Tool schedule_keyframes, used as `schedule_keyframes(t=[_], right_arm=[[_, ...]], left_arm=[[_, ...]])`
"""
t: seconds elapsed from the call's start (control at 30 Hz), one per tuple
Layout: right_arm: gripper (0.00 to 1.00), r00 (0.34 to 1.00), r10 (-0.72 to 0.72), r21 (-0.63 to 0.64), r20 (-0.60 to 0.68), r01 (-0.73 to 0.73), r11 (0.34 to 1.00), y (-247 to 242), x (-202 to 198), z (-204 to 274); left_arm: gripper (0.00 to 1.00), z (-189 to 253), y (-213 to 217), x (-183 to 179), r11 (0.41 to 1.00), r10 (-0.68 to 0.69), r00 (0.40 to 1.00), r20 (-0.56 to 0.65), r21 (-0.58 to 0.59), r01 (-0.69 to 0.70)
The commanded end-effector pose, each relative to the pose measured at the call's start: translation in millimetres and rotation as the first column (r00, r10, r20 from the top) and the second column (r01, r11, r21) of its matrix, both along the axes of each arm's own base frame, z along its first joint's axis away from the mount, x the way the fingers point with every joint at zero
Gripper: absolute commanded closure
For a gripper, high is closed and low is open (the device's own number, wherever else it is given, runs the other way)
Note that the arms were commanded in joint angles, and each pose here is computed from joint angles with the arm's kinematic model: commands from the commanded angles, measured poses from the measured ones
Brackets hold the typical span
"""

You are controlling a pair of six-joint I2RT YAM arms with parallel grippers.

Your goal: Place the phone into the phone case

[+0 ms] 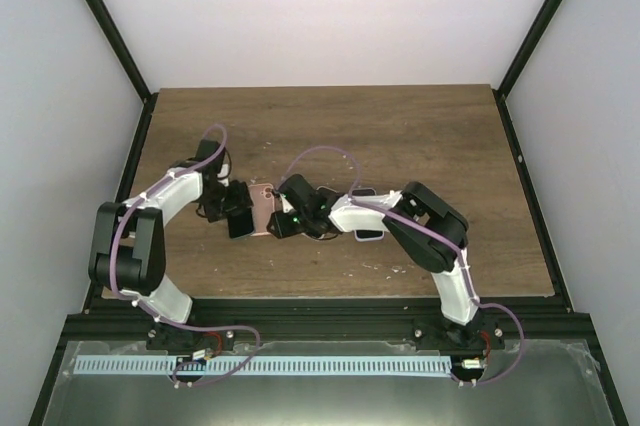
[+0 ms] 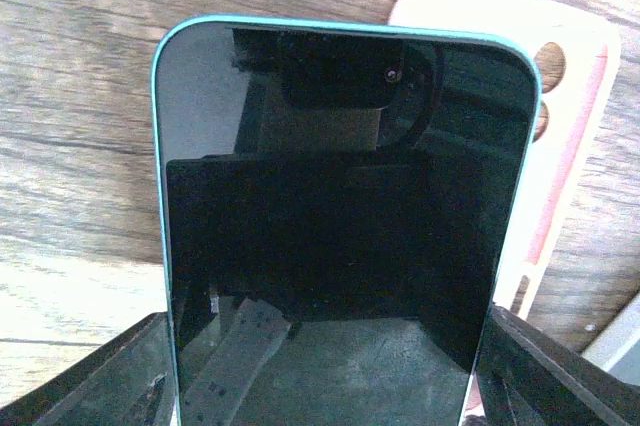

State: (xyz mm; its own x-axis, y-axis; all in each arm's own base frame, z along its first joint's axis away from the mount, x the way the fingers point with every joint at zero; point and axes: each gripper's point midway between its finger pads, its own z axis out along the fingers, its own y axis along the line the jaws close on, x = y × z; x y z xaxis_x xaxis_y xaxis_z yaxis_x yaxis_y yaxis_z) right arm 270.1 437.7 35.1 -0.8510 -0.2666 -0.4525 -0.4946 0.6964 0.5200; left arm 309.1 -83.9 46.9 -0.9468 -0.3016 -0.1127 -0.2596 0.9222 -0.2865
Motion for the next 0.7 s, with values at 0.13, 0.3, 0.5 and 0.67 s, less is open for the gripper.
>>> schedule_keyframes(t=[0.13, 0.3, 0.5, 0.67], right_arm=[[0.63, 0.986, -0.125, 0.043, 0.107, 0.122, 0.992, -27.2, 9.3, 34.2], [0.51, 0.971, -0.203, 0.047, 0.130, 0.199, 0.979, -48.4, 16.3, 38.7], [0.31, 0.966, -0.227, 0.029, 0.124, 0.225, 0.974, -57.8, 18.3, 34.1], [0.24, 0.964, -0.238, 0.024, 0.120, 0.237, 0.971, -61.0, 19.7, 32.4]], left_arm=[[0.37, 23.0, -28.9, 18.3, 0.997, -0.020, 0.996, 0.081, -0.078, 0.026], [0.38, 19.5, -38.6, 25.9, 0.997, -0.056, 0.995, 0.077, -0.045, 0.060], [0.37, 13.6, -52.1, 31.7, 0.994, -0.098, 0.993, 0.070, -0.032, 0.101], [0.37, 3.6, -52.5, 34.7, 0.995, -0.100, 0.994, 0.051, -0.020, 0.101]])
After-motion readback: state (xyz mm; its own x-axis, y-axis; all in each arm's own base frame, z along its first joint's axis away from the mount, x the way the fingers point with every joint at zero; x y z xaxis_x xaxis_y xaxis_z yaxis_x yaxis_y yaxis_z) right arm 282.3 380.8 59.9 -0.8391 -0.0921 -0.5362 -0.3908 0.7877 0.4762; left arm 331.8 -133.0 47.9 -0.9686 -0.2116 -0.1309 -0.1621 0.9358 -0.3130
